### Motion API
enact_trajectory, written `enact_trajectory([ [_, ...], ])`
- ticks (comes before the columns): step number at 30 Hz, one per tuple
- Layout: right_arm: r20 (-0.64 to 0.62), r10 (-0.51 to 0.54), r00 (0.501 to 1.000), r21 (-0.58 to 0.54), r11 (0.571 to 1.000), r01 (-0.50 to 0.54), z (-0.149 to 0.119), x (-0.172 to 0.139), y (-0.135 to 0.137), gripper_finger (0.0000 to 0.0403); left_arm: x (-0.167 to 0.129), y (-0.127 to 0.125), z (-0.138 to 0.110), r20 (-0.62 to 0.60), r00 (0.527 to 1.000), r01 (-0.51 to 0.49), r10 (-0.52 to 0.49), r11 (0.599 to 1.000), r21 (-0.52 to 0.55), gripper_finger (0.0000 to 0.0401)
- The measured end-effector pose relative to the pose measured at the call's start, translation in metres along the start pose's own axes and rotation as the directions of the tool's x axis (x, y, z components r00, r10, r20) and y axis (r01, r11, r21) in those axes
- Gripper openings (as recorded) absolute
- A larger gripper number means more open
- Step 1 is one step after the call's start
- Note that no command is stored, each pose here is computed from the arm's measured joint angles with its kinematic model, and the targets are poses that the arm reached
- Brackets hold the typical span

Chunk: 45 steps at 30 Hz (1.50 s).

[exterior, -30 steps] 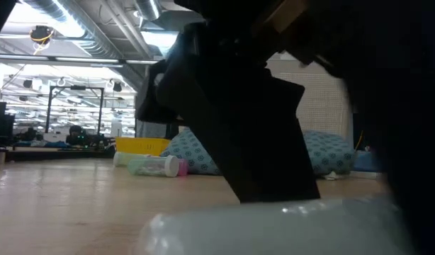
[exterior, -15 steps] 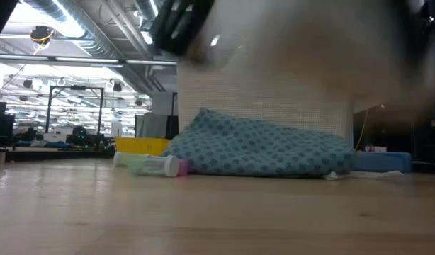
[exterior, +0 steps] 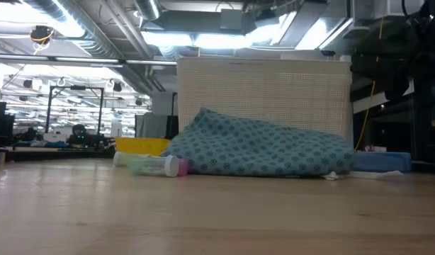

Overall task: Pick & place medical supplies in basket/bin
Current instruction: Put the white gauze into the orange bin

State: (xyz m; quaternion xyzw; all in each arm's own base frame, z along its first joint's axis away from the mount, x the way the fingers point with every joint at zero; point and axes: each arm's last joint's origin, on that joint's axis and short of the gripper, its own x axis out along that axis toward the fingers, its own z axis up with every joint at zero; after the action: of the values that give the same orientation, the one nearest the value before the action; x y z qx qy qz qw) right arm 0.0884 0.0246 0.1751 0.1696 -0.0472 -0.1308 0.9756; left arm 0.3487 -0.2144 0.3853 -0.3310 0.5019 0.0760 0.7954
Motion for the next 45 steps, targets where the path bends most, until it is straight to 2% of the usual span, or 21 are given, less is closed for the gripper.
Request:
enact_trajectory([
  [5,-0.001,-0.001,1.0,-0.001,1.0,0.001,0.0,0.0,0.0,0.0224,-0.036,0.012,-0.045,-0.104,0.982,-0.162,0.158,0.987,-0.024,0.0058],
  [8,-0.003,-0.002,1.0,-0.003,1.0,0.002,0.0,0.0,0.0,0.0224,-0.041,0.009,-0.07,-0.107,0.983,-0.151,0.148,0.988,-0.023,0.0058],
  [9,-0.004,-0.003,1.0,-0.005,1.0,0.003,-0.001,0.0,0.0,0.0224,-0.042,0.01,-0.078,-0.112,0.979,-0.175,0.169,0.984,-0.045,0.0059],
  [11,-0.006,-0.003,1.0,-0.006,1.0,0.003,-0.001,0.0,0.0,0.0224,-0.041,0.012,-0.092,-0.125,0.973,-0.205,0.192,0.974,-0.094,0.0059],
  [15,-0.005,-0.003,1.0,-0.006,1.0,0.003,-0.001,0.0,0.0,0.0224,-0.026,0.018,-0.127,-0.197,0.94,-0.305,0.279,0.945,-0.115,0.0059],
  [19,-0.005,-0.004,1.0,-0.006,1.0,0.004,-0.001,0.0,0.0,0.0224,-0.011,0.025,-0.157,-0.295,0.888,-0.395,0.352,0.913,-0.099,0.0059],
  [22,-0.005,-0.004,1.0,-0.006,1.0,0.004,-0.001,0.0,0.0,0.0224,-0.004,0.031,-0.172,-0.306,0.866,-0.439,0.395,0.894,-0.088,0.0059],
  [25,-0.004,-0.006,1.0,0.005,1.0,0.006,-0.001,0.0,0.0,0.0224,0.002,0.036,-0.179,-0.293,0.855,-0.47,0.428,0.878,-0.089,0.0059],
  [33,-0.004,-0.006,1.0,0.069,0.998,0.006,-0.001,0.0,0.0,0.0224,0.005,0.056,-0.181,-0.25,0.881,-0.439,0.402,0.892,-0.11,0.0059],
  [39,-0.004,-0.006,1.0,0.074,0.997,0.006,-0.001,0.0,0.0,0.0224,-0.005,0.092,-0.184,-0.204,0.923,-0.363,0.328,0.916,-0.17,0.0059],
  [45,-0.005,-0.005,1.0,0.074,0.997,0.006,-0.001,0.0,0.0,0.0224,-0.002,0.127,-0.188,-0.225,0.935,-0.311,0.276,0.94,-0.138,0.0059],
])
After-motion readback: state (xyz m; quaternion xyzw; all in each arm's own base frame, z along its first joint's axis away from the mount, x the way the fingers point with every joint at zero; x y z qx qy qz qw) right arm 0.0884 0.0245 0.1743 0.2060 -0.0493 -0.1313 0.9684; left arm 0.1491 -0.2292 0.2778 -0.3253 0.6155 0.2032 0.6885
